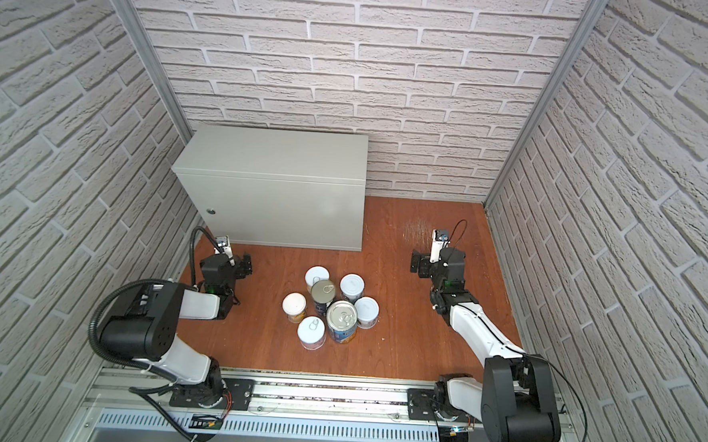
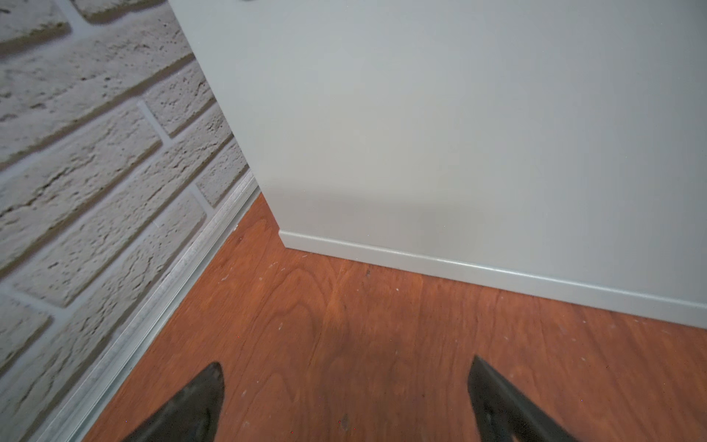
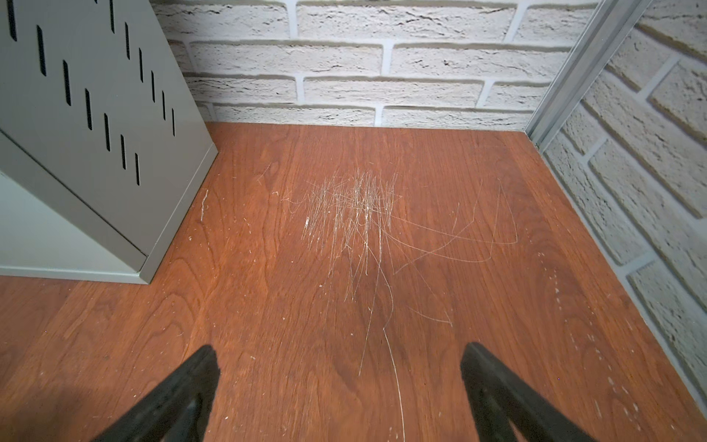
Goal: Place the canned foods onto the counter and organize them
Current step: 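Move the right gripper over the can cluster while the left arm advances toward it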
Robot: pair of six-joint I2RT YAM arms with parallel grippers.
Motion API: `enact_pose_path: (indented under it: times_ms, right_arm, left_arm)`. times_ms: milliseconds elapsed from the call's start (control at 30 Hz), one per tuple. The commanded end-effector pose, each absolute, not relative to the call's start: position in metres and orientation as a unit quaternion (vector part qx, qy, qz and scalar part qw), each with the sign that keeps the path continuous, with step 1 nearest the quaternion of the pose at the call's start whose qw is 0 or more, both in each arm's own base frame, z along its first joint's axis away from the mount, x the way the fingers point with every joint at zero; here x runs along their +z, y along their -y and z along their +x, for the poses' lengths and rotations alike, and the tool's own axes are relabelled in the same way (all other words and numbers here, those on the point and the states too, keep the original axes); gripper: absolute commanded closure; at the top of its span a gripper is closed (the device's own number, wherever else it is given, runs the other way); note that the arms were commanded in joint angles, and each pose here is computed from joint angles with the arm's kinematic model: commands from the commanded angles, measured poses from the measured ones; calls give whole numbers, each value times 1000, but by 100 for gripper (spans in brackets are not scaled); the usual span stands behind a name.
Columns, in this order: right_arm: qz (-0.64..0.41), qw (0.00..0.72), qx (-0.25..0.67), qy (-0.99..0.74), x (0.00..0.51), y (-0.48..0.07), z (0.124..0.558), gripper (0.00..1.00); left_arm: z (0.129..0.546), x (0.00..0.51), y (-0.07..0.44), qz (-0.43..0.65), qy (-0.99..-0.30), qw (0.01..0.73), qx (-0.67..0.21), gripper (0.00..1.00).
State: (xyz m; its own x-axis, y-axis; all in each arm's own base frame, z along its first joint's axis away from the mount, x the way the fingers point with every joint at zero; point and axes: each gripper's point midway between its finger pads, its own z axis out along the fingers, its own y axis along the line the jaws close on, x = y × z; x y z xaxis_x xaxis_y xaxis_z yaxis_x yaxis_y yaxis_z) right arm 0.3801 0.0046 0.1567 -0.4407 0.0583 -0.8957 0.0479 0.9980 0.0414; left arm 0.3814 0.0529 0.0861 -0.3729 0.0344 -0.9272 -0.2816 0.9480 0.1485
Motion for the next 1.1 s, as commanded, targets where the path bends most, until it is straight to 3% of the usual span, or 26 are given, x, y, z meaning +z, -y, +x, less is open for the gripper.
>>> enact_pose_path:
  times_ms: [0,333,500,833,1067]
  right_arm:
    - [46,522,37,-851,166,-10,369,0]
    - [54,519,91,-848,191,-23,340,0]
    - [67,487,98,-866,183,-24,331,0]
    - [142,453,136,-869,166,-21,328,0]
    - [119,465,160,-863,185,-30,321,0]
  left_arm:
    - [378,126,-61,-104,-788,574,198,2]
    - [375,153,-1,-29,-796,569,204,2]
    - [362,171,33,20,-793,549,263,2]
    - [330,203,66,1,-833,528,167,2]
    - [297,205,89,38,-864,491,107,2]
